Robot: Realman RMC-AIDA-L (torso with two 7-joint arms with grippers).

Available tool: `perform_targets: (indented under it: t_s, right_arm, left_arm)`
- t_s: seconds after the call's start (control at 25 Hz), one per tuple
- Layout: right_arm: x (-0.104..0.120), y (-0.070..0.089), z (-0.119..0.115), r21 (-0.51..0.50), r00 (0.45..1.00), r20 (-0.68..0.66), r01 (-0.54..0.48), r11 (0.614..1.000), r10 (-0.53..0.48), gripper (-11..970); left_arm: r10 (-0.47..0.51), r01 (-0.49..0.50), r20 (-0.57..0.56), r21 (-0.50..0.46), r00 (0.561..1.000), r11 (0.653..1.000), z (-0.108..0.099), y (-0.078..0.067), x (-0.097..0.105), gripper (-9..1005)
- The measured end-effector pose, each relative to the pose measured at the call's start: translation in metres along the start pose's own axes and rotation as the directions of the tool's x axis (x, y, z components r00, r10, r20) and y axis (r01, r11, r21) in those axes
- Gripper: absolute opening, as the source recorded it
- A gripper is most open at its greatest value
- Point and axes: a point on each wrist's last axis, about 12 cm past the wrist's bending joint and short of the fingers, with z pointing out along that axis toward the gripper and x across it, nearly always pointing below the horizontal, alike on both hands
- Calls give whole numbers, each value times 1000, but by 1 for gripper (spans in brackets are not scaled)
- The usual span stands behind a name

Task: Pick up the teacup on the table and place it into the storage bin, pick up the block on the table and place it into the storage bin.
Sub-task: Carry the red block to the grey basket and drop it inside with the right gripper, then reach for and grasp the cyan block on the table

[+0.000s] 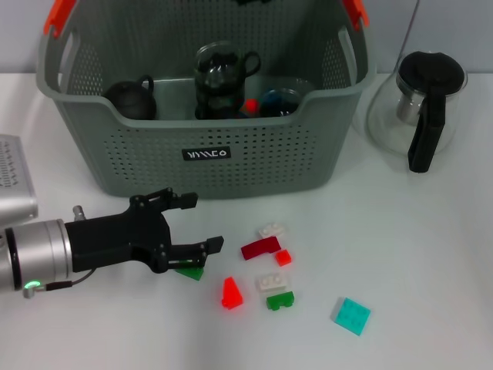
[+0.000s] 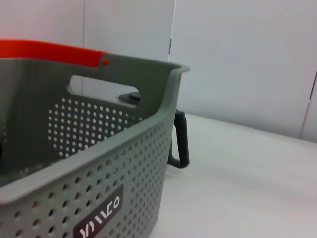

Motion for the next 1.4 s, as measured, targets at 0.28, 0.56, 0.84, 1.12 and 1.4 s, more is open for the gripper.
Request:
perform_targets:
  t_s: [0.28, 0.56, 0.84, 1.12, 1.4]
  right_arm:
    - [13, 11, -48, -162, 992, 125, 17, 987, 3, 641]
    - [80, 49, -102, -479, 999, -5, 29, 877, -36, 883]
    - [129, 91, -83, -441, 868, -474, -93, 893, -144, 946]
    - [140, 123, -49, -437, 778, -589, -79, 896, -218, 890]
    - [152, 138, -26, -394, 731, -657, -124, 911, -185, 870]
  left_arm:
    - [-6, 5, 40, 31, 999, 1000, -4, -3, -3, 877]
    - [7, -10, 54, 44, 998, 999, -7, -4, -5, 877]
    - [17, -19, 52, 40, 999, 999, -5, -3, -7, 877]
    - [25, -27, 51, 36, 998, 999, -5, -2, -6, 877]
    - [27, -28, 47, 25, 999, 999, -4, -3, -3, 877]
